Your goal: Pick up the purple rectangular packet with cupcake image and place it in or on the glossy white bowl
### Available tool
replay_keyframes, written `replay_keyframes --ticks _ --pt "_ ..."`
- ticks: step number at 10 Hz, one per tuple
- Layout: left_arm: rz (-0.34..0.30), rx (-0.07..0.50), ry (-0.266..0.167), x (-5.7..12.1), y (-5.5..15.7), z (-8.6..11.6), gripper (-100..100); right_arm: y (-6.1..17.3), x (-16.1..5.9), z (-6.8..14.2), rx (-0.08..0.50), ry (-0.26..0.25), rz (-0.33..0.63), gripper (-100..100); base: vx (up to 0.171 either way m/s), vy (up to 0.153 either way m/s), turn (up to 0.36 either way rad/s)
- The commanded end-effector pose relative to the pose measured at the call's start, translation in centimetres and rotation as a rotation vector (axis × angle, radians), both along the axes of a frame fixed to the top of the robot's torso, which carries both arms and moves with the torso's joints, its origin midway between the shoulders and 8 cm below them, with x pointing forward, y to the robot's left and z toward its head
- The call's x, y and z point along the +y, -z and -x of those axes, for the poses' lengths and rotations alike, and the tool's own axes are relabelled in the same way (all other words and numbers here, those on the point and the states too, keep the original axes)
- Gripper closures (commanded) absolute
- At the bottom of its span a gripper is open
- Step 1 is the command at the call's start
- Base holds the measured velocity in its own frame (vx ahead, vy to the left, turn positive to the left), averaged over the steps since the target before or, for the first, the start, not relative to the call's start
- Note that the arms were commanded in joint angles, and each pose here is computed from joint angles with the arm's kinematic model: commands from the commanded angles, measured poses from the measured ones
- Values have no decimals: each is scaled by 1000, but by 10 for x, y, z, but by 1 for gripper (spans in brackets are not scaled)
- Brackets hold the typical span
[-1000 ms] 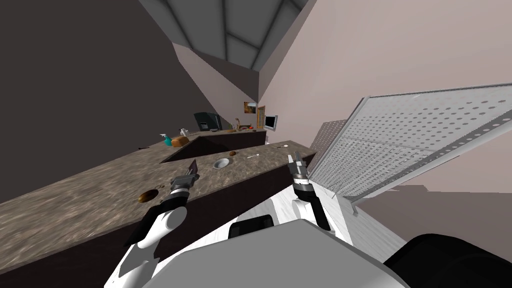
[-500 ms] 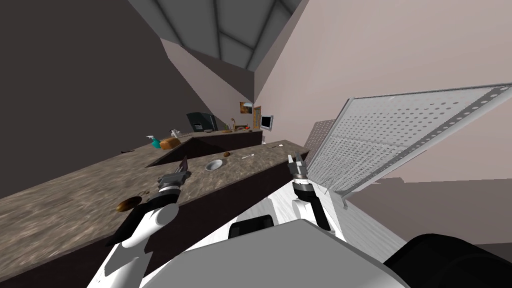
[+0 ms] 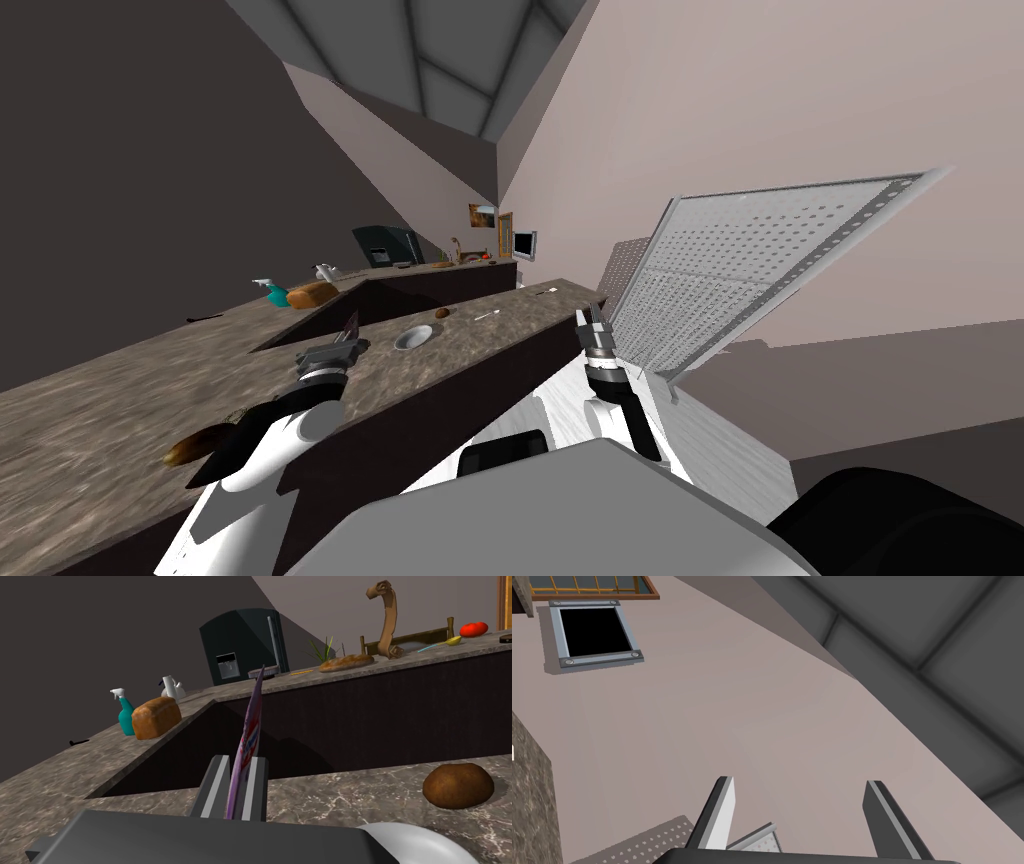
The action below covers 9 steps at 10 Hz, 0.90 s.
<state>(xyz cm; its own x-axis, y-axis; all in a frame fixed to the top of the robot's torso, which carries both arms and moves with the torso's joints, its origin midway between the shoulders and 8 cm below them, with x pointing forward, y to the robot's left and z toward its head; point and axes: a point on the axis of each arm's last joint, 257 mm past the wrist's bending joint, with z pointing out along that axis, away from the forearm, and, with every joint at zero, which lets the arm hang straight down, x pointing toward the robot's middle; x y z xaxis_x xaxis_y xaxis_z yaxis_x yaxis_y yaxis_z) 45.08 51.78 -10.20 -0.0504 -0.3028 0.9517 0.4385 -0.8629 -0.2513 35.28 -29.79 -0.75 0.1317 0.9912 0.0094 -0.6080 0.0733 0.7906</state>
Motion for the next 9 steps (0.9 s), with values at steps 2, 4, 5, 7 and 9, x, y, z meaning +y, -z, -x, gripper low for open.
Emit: replay_keyframes --ticks 2,4,5,7,9 --pt "31 5 -22 12 -2 -1 100 0 0 0 0 0 0 0 40 6 -143" --pt "61 11 -35 19 1 -3 100 0 0 0 0 0 0 0 42 21 -142" --pt "78 15 -41 21 3 -4 100 0 0 0 0 0 0 0 37 30 -152" --pt "141 29 -51 23 17 -7 100 0 0 0 0 0 0 0 48 42 -163" --pt "190 40 -53 19 30 -10 100 0 0 0 0 0 0 0 41 48 -123"
